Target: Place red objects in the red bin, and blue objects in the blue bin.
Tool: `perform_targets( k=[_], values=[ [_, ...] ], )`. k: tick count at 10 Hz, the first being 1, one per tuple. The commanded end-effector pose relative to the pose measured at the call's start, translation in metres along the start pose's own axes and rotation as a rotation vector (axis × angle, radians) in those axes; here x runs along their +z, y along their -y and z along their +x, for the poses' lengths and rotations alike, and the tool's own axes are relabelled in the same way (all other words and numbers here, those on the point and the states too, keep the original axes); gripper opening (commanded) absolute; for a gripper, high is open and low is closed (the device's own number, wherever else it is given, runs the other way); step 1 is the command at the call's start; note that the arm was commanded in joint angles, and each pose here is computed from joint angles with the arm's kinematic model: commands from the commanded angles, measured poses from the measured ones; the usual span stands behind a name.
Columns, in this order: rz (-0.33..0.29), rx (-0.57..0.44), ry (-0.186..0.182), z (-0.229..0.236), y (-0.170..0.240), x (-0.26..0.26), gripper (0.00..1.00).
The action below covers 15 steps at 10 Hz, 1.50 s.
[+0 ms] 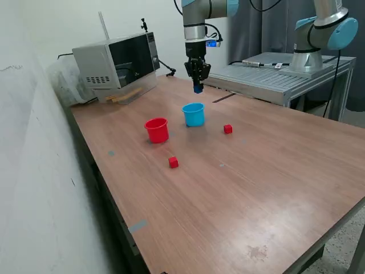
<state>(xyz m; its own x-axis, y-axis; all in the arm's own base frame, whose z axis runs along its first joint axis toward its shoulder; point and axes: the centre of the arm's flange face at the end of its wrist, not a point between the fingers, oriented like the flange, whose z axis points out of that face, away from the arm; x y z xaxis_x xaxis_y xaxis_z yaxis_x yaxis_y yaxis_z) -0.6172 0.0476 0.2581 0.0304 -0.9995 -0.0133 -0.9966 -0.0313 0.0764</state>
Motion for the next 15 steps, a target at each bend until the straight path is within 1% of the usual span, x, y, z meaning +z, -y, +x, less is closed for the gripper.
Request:
perform_targets(
  k=[1, 5, 6, 10, 11, 12, 13, 14, 15],
  values=[
    [0.032, 0.055, -0.013, -0.034, -0.001, 0.041, 0.0],
    [0.047, 0.071, -0.017, -0.047, -0.004, 0.054, 0.0],
    [0.047, 0.071, -0.019, -0.047, -0.004, 0.055, 1.0],
    [0.047, 0.071, -0.012, -0.048, -0.005, 0.053, 1.0],
    [0.044, 0.069, -0.01, -0.042, -0.005, 0.048, 1.0],
    [0.024, 0.142, -0.002, -0.035, -0.004, 0.034, 1.0],
    [0.02, 0.206, -0.002, -0.014, 0.005, 0.024, 1.0],
    [0.018, 0.213, -0.004, 0.019, 0.011, 0.016, 1.0],
    [0.023, 0.239, -0.007, 0.042, 0.017, 0.014, 1.0]
  ],
)
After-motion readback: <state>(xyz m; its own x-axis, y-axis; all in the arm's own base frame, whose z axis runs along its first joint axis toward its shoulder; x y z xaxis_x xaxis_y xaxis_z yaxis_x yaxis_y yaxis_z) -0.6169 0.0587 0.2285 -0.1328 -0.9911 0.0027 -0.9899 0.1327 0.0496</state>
